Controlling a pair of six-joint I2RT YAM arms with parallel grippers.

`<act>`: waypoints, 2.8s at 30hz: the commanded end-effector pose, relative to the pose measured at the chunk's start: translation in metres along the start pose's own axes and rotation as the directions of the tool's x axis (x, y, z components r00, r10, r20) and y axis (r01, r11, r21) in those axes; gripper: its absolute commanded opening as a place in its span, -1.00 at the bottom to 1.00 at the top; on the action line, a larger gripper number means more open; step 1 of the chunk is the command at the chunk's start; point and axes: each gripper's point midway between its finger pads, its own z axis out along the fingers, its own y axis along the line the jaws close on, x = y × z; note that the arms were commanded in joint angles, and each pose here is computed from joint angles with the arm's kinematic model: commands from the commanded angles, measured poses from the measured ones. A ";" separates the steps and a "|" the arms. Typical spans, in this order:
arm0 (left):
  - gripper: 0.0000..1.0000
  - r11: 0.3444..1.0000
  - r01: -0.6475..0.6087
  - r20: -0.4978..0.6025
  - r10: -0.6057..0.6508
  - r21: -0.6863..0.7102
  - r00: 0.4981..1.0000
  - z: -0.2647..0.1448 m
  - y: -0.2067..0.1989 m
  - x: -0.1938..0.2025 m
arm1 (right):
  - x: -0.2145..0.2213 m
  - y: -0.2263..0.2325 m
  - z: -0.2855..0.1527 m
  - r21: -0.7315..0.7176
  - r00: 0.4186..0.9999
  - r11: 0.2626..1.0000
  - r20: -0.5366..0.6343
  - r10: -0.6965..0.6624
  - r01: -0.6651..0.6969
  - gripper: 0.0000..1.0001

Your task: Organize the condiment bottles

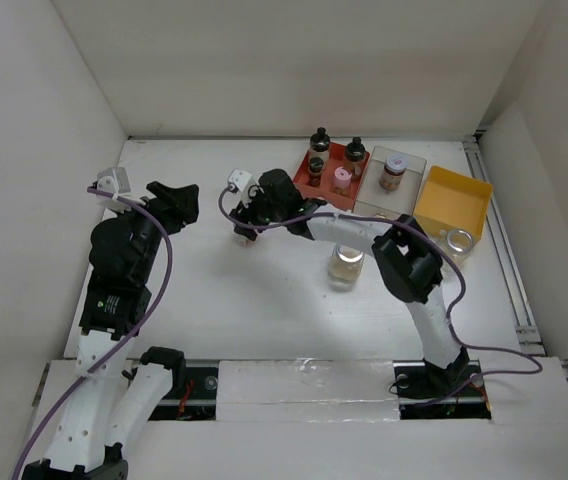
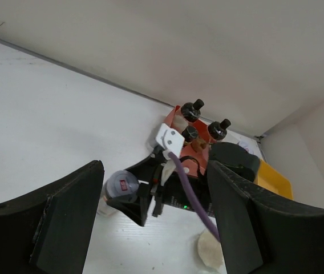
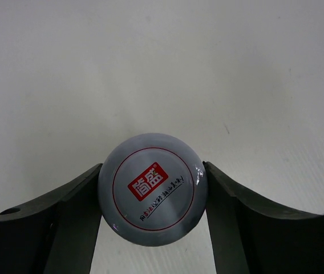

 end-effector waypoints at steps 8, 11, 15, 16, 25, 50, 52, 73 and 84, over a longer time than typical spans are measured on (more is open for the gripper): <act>0.38 0.999 -0.012 0.018 0.011 0.051 1.000 -0.002 -0.009 -0.005 | -0.179 -0.135 -0.271 0.438 0.892 0.893 0.438 -0.108 -0.107 0.21; 0.38 0.998 -0.012 0.020 0.011 0.065 1.000 -0.002 -0.012 -0.006 | -0.144 -0.189 -0.344 0.606 0.900 0.765 0.428 -0.086 -0.216 0.19; 0.38 0.998 -0.003 0.006 0.003 0.069 1.000 -0.002 -0.012 -0.001 | -0.089 -0.235 -0.426 0.742 0.902 0.576 0.431 -0.020 -0.342 0.19; 0.38 0.998 -0.003 0.006 0.003 0.069 1.000 -0.002 -0.012 -0.001 | -0.067 -0.252 -0.454 0.788 0.905 0.491 0.425 0.001 -0.371 0.19; 0.38 0.996 -0.003 0.004 0.003 0.090 1.000 -0.002 -0.016 -0.001 | 0.079 -0.321 -0.509 0.848 0.862 0.197 0.442 0.248 -0.492 0.13; 0.38 0.997 -0.003 -0.021 0.004 0.074 1.000 0.008 -0.012 0.006 | 0.190 -0.382 -0.484 0.869 0.820 0.092 0.418 0.390 -0.486 0.21; 0.38 0.997 -0.003 -0.021 0.004 0.074 1.000 0.008 -0.012 0.006 | 0.190 -0.385 -0.483 0.874 0.830 0.097 0.410 0.379 -0.476 0.23; 0.38 0.995 0.007 -0.029 -0.004 0.102 1.000 0.007 -0.017 0.007 | 0.024 -0.262 -0.423 0.769 0.891 0.453 0.414 0.185 -0.451 0.11; 0.38 0.995 0.007 -0.036 -0.004 0.097 0.999 0.008 -0.015 0.010 | 0.045 -0.072 -0.307 0.546 0.952 0.783 0.117 0.282 -0.298 0.93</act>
